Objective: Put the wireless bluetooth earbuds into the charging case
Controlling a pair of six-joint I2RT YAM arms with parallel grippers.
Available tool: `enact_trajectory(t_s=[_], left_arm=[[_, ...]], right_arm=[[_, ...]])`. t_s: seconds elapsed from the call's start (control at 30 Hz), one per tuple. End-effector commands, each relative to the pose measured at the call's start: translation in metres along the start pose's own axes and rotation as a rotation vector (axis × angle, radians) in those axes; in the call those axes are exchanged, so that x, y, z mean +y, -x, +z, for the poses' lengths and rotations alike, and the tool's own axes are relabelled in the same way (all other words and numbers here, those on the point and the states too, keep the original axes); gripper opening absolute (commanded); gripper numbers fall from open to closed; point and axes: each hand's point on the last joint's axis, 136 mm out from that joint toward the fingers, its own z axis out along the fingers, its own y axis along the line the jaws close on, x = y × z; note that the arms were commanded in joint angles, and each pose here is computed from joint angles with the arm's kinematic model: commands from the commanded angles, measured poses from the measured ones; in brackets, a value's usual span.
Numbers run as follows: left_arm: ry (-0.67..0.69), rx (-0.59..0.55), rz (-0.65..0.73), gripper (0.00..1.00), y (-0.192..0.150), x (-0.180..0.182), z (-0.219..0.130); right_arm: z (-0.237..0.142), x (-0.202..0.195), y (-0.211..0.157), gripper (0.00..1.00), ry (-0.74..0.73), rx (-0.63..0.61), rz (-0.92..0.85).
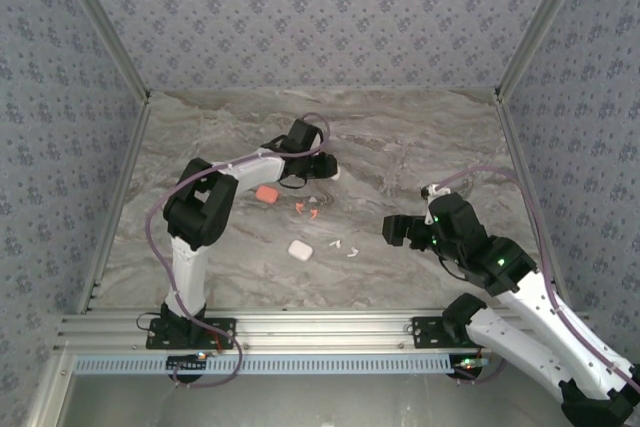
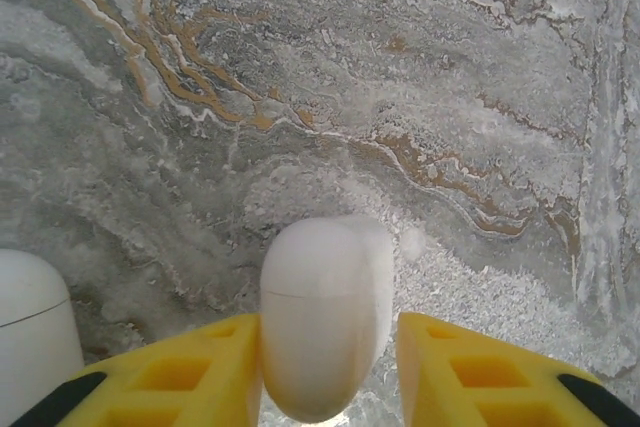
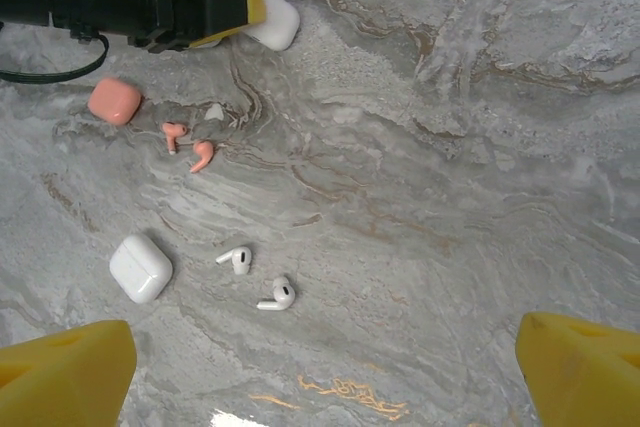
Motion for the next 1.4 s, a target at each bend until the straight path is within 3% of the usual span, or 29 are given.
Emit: enact_trajectory(t_s=[0.0,0.23,0.5,0.73,1.0,1.17,1.37], left_arm=[[0.025,-0.038,0.031,0.41,0.02,-0.006,-0.016],[0.046,-0.112,0.108,0.49,0.044,-0.02,-0.061],[0.062,-0.302,0.171,0.61,0.046,-0.022,-0.15],[0.113,-0.399,0.071,0.78,0.008,0.029,-0.209],[0.189,-0.469,-0.175,0.94,-0.041,0.106,-0.263],[0.232,-0.462,-0.249,0.97,-0.065,0.134,-0.282],[0.239,-0.457,-0.309,0.98,-0.086,0.15,-0.286]], right_arm=[[-0.002,-0.008,-0.001,1.0,-0.034,-0.004,0.018],[0.004,-0.006,-0.003,1.0,-0.038,0.017,0.004],[0.024,0.012,-0.017,1.0,-0.045,0.145,-0.107],[0.057,0.056,-0.038,1.0,-0.05,0.275,-0.316],[0.104,0.109,-0.071,1.0,-0.078,0.413,-0.593],[0.13,0.146,-0.095,1.0,-0.031,0.491,-0.749],[0.158,0.162,-0.117,1.0,-0.016,0.567,-0.841]])
